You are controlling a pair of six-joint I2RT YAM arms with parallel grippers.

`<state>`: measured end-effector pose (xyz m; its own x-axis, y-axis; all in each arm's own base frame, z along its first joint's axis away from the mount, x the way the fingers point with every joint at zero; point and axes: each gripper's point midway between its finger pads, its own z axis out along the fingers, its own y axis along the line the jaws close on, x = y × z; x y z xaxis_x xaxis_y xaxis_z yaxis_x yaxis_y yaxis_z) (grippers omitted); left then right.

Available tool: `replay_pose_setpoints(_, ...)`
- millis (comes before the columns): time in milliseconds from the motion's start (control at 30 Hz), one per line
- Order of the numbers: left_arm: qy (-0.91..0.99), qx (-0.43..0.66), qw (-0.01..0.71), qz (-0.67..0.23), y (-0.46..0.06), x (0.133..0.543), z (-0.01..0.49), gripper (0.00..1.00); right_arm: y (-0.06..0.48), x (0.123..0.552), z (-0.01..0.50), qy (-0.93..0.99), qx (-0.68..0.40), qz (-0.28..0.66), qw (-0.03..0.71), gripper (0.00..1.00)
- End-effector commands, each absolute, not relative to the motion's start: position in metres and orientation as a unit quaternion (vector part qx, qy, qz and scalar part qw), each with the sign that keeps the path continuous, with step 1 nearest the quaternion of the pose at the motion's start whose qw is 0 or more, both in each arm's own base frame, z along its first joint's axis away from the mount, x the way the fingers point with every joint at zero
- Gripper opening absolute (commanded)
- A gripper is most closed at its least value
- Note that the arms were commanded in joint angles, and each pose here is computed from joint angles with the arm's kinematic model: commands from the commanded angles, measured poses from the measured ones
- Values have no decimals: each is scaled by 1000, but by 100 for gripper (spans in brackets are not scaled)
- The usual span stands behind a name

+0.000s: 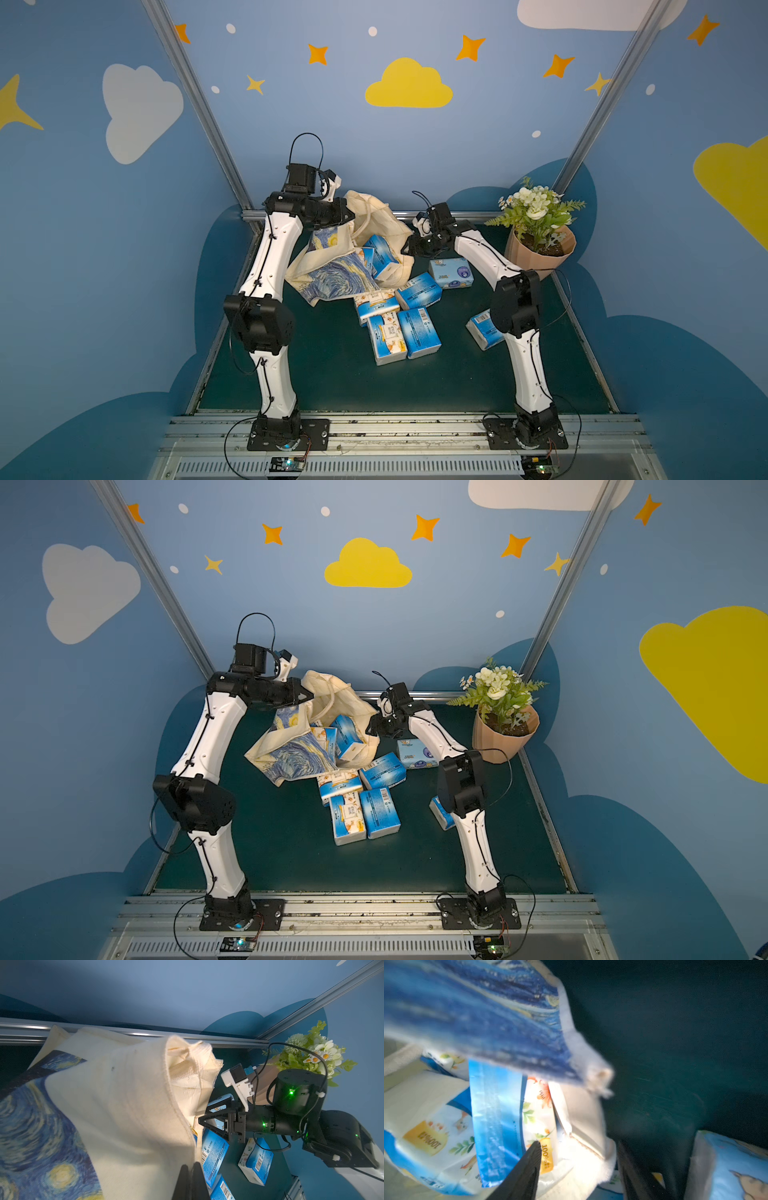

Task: Put tissues into the canvas bag
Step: Adjust the canvas bag at the center of the board.

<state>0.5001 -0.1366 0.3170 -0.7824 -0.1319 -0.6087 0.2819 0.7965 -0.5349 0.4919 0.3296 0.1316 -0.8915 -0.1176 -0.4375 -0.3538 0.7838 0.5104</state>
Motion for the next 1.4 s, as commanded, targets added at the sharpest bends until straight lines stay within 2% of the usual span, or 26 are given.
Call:
replay_pose_setpoints(0,892,35,335,-300,-127,507,315,4,348,488,132,915,-139,331,186,39)
replay_pose_setpoints(167,894,34,337,-294,-122,506,317,4,339,488,158,909,-142,330,211,4)
replay_pose_setpoints(200,894,34,338,-291,-121,506,317,4,339,488,168,906,-147,329,222,0)
replay_pose_setpoints(567,903,42,361,-230,-111,496,344,4,351,457,337,832,-209,356,369,0)
replay_pose_setpoints(733,902,48,369,-221,-112,490,355,4,349,447,379,816,-204,372,392,0)
replay_pose_setpoints(833,912,43,361,-189,-102,490,345,4,350,444,380,823,-189,382,375,0)
replay_pose_setpoints(933,926,35,337,-166,-95,492,325,4,349,445,352,847,-176,368,343,0)
replay_pose_setpoints(1067,927,43,326,-181,-106,492,319,4,340,443,323,873,-163,340,309,0)
replay_pose_setpoints(1233,914,65,351,-190,-121,499,329,4,305,456,287,904,-123,295,285,0)
replay_pose_setpoints(1367,913,62,351,-200,-121,508,325,4,291,456,281,910,-129,278,281,0)
